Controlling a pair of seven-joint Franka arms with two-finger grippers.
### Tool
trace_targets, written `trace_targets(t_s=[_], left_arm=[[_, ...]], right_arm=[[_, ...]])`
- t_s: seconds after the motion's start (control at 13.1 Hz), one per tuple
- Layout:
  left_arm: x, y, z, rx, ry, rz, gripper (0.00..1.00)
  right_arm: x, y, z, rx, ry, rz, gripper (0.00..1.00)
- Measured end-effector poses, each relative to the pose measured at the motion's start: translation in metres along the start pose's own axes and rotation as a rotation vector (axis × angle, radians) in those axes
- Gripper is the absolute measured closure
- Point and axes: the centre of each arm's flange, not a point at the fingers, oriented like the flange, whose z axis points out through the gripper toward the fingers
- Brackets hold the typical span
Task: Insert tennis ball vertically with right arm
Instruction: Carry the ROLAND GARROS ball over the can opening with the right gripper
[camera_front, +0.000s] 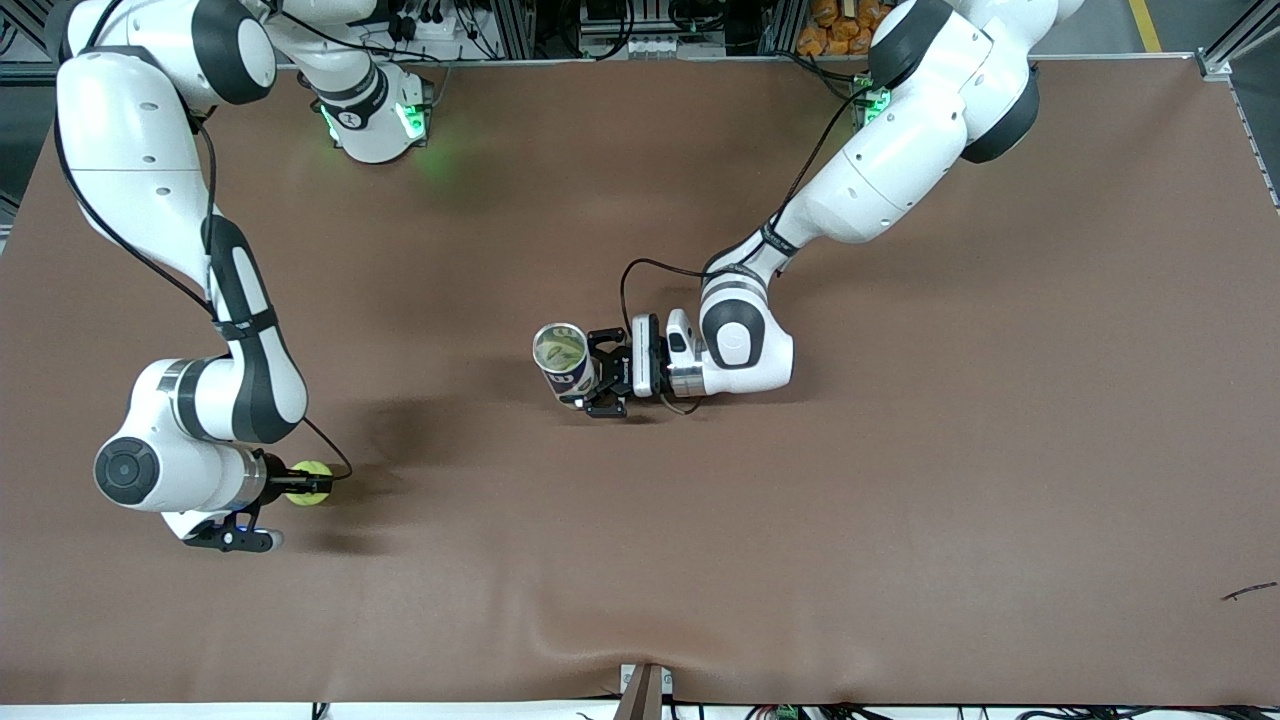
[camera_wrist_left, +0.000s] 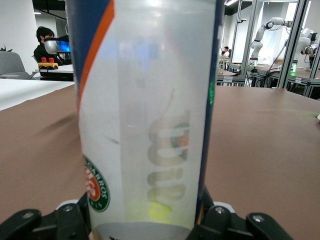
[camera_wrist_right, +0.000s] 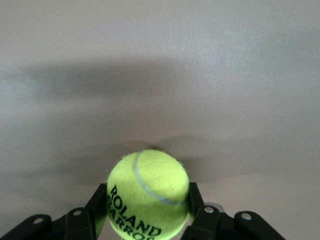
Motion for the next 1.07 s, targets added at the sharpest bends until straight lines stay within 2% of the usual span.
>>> trace_targets(t_s=[0.23,0.46,0.54,0.69,0.84,1.07], left_arm=[[0.000,0.000,0.000,0.000,0.000,0.000,0.22],[0.000,0.000,0.000,0.001,0.000,0.001,0.22],[0.000,0.000,0.000,0.001,0.000,0.001,0.22],[0.000,-0.001,0.000,0.001,0.000,0.001,0.22],[0.000,-0.001,0.000,0.001,0.000,0.001,0.22],[0.000,-0.001,0.000,0.001,0.000,0.001,0.22]], right_arm=[[-0.006,-0.042,-0.058,0.032,0.030,-0.027,0.33],[-0.034,-0.120,-0.124,0.044,0.035,0.037,0.33],[-0.047,-0.146,-0.138,0.055,0.016,0.071,0.33],[-0.075,-0.194,-0.155,0.114,-0.052,0.152,0.33],[-0.096,-0.234,-0.172,0.156,-0.079,0.224,0.33],[-0.135,-0.285,-0.192,0.137,-0.127,0.322,0.33]])
